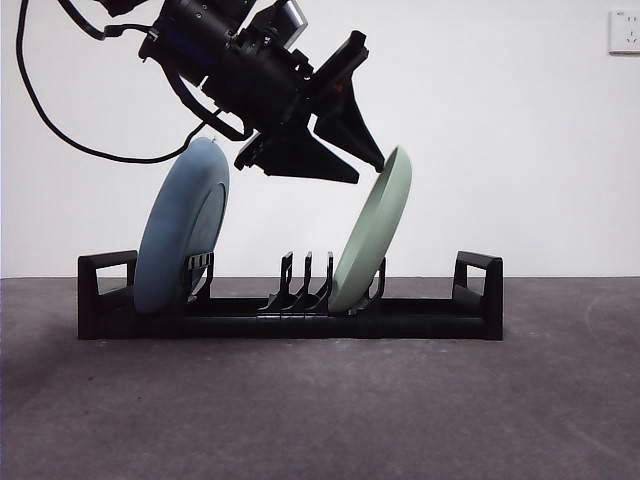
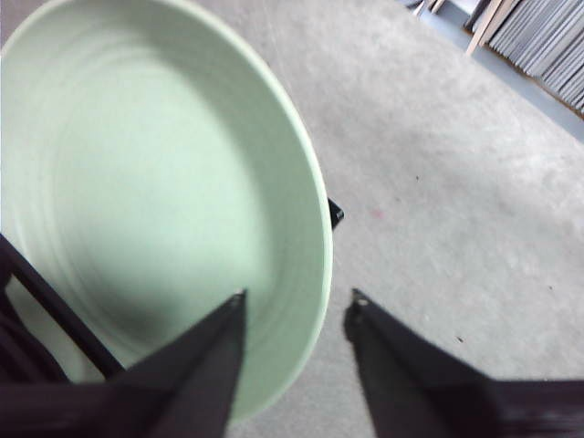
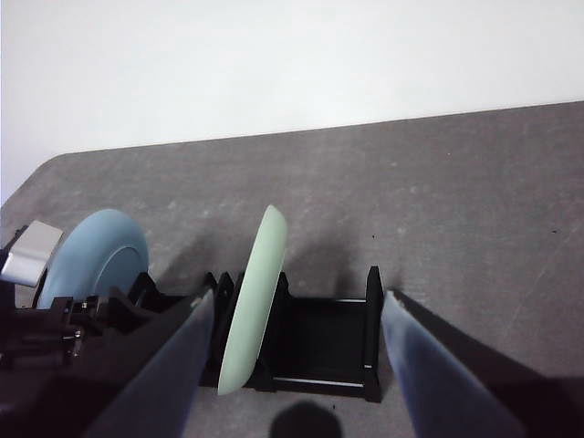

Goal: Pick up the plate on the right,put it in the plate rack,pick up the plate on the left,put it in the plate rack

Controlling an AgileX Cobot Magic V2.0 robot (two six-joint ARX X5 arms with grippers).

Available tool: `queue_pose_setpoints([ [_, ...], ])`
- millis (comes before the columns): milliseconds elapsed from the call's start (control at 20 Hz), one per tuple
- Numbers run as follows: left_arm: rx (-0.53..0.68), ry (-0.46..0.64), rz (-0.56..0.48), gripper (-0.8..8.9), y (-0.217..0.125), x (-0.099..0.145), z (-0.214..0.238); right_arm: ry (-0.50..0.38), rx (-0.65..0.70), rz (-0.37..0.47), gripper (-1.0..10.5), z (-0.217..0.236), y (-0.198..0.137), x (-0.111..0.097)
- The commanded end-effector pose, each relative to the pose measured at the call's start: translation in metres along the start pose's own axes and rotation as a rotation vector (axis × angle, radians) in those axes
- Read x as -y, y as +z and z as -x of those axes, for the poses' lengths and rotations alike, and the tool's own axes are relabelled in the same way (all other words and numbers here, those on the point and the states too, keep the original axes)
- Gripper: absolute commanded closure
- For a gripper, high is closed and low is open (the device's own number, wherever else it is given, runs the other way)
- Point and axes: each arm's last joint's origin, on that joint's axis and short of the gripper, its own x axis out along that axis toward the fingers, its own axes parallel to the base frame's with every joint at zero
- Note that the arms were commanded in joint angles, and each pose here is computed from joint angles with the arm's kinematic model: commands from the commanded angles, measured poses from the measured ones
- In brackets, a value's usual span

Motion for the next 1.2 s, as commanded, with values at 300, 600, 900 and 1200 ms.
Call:
queue_pose_setpoints([
  [300, 0.044, -0.037, -0.082, 6.06, 0.018, 0.024, 0.033, -0.009, -0.065, 0.11, 6.6, 0.0, -0.006, 0.001],
  [600, 0.058, 0.045, -0.217, 8.21, 0.03, 0.051, 0.098, -0.024, -0.155, 0.208, 9.6, 0.001, -0.015, 0.004],
  [900, 0.021, 0.424, -0.308, 8.22, 0.024, 0.066, 0.172, -0.019, -0.147, 0.234, 9.6, 0.003, -0.015, 0.004],
  [1200, 0.149, 0.556, -0.287, 8.21, -0.01, 0.065, 0.233, 0.001, 0.001, 0.214, 9.6, 0.009, -0.034, 0.01],
])
